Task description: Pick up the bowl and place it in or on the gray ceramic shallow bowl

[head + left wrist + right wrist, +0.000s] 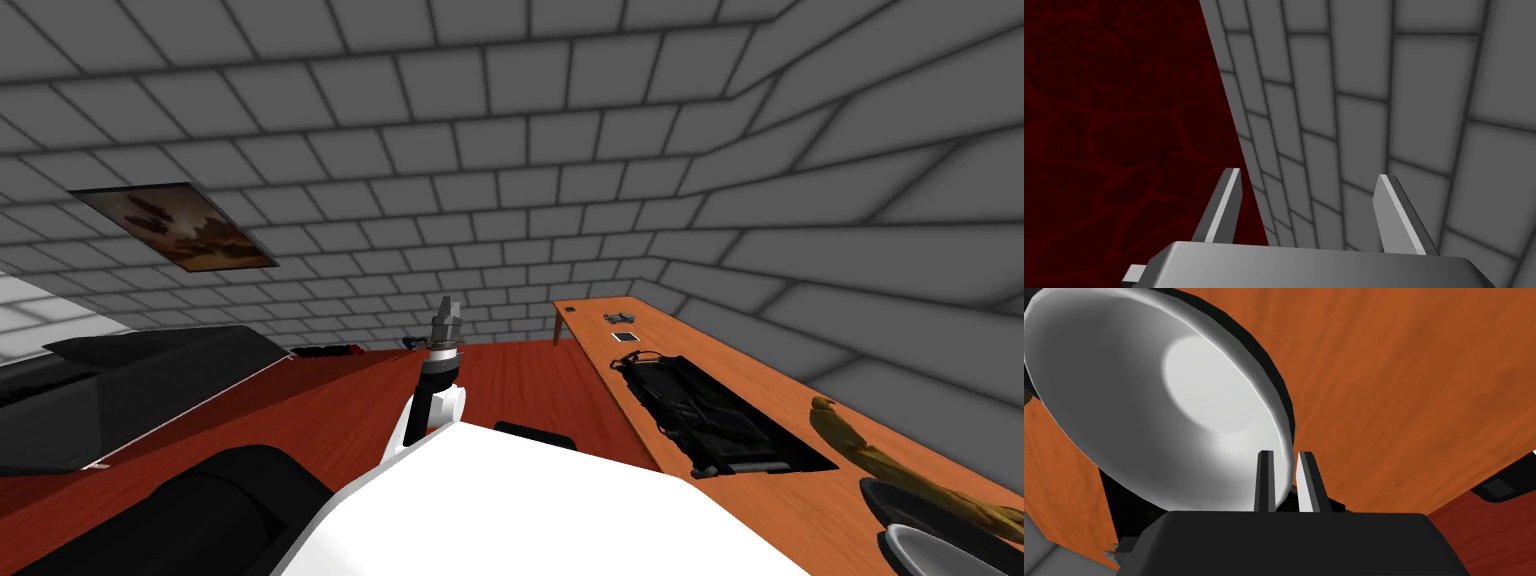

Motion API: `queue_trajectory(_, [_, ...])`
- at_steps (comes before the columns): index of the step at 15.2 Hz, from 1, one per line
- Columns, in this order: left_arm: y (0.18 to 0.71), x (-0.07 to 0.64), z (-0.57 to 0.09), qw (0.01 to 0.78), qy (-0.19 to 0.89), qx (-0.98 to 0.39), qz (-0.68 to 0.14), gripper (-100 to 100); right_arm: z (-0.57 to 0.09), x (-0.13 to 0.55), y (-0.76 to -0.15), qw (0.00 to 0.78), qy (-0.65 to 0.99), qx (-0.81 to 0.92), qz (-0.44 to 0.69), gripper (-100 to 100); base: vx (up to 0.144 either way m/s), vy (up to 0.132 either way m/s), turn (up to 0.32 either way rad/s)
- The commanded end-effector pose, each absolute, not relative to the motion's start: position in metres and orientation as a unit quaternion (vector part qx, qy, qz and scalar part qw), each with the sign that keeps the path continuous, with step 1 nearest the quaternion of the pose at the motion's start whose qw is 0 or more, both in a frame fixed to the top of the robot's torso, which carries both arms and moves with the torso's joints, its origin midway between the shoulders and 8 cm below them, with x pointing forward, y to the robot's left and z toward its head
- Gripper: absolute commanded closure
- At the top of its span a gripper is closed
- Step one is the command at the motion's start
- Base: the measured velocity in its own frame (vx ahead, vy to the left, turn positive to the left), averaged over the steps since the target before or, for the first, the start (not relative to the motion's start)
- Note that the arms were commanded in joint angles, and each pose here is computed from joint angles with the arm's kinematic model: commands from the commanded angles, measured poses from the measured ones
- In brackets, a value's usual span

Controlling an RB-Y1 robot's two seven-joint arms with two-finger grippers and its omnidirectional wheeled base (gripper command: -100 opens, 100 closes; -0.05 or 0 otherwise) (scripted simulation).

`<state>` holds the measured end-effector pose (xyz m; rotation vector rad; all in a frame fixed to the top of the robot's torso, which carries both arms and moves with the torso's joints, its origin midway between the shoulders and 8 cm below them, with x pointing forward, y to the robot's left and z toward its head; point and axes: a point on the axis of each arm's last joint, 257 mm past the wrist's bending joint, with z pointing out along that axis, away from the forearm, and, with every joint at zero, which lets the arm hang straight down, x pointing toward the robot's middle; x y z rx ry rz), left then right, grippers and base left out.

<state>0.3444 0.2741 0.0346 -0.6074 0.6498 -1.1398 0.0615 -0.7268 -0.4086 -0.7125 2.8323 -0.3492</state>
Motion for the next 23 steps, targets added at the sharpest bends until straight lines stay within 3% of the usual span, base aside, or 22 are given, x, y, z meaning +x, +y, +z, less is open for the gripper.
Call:
queue_trajectory(1, [0.274,0.344,0.035,0.750,0.297,-0.278,-0.522,0,-0.395,0.057,-0.736,0.097,0.962,-0.228,-0.118,100,-0.024,-0.205,0.210])
queue_trajectory(12, [0.274,0.344,0.035,0.750,0.297,-0.278,-0.522,0,-0.347,0.051,-0.766,0.089,0.971,-0.184,-0.122,100,-0.031,-0.159,0.153])
queue_trajectory(13, [0.274,0.344,0.035,0.750,0.297,-0.278,-0.522,0,-0.345,0.051,-0.767,0.090,0.972,-0.182,-0.122,-100,-0.006,-0.035,0.011])
queue_trajectory(23, [0.274,0.344,0.035,0.750,0.297,-0.278,-0.522,0,-0.300,0.077,-0.776,0.096,0.969,-0.196,-0.118,-100,-0.007,0.007,-0.042])
